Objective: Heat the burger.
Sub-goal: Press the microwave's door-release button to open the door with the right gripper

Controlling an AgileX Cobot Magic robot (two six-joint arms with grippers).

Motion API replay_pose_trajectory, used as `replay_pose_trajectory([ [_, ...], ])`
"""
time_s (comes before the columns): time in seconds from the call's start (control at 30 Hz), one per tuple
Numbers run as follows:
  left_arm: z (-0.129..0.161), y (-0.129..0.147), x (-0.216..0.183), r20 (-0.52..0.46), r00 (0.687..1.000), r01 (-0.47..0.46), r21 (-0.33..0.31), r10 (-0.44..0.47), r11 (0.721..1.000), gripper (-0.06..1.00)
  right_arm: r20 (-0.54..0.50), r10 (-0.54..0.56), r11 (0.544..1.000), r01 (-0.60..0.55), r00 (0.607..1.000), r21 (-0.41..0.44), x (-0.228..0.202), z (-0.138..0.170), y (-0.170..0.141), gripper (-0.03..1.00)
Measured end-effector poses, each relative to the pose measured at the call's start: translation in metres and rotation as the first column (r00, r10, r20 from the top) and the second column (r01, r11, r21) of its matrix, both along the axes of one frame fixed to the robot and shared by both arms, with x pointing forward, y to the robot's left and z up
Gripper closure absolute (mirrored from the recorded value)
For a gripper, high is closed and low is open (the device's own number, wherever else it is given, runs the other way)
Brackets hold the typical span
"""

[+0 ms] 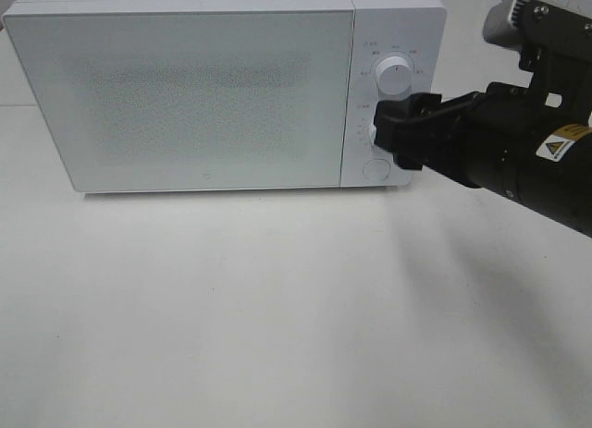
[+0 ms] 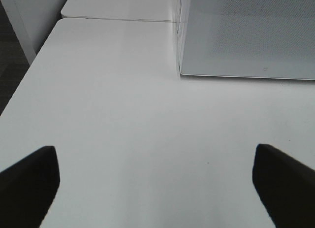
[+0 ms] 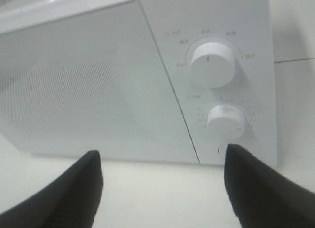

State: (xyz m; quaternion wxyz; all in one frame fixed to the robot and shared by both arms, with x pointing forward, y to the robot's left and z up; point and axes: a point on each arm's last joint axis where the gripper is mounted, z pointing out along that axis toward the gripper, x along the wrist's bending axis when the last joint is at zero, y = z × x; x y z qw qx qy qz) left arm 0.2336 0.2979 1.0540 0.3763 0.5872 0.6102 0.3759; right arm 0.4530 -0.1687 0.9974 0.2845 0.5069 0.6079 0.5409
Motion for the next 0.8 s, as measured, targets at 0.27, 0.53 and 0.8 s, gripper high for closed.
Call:
replay_pose_trajectory([
  [0.27, 0.0, 0.0, 0.0, 0.0, 1.0, 0.0, 0.0, 0.0, 1.0, -0.05, -0.159, 0.156, 0.964, -0.185, 0.975, -0.189, -0.026, 0.003, -0.004, 0.24],
  [0.53, 0.0, 0.0, 0.0, 0.0, 1.0, 0.0, 0.0, 0.0, 1.0, -0.05, -0.311, 0.292, 0.897, -0.372, 0.904, -0.238, -0.053, 0.005, -0.008, 0.24],
  [0.8, 0.0, 0.0, 0.0, 0.0, 1.0, 0.0, 0.0, 0.0, 1.0, -0.05, -0.485, 0.244, 0.796, -0.459, 0.84, -0.395, -0.071, 0.043, -0.026, 0.24],
])
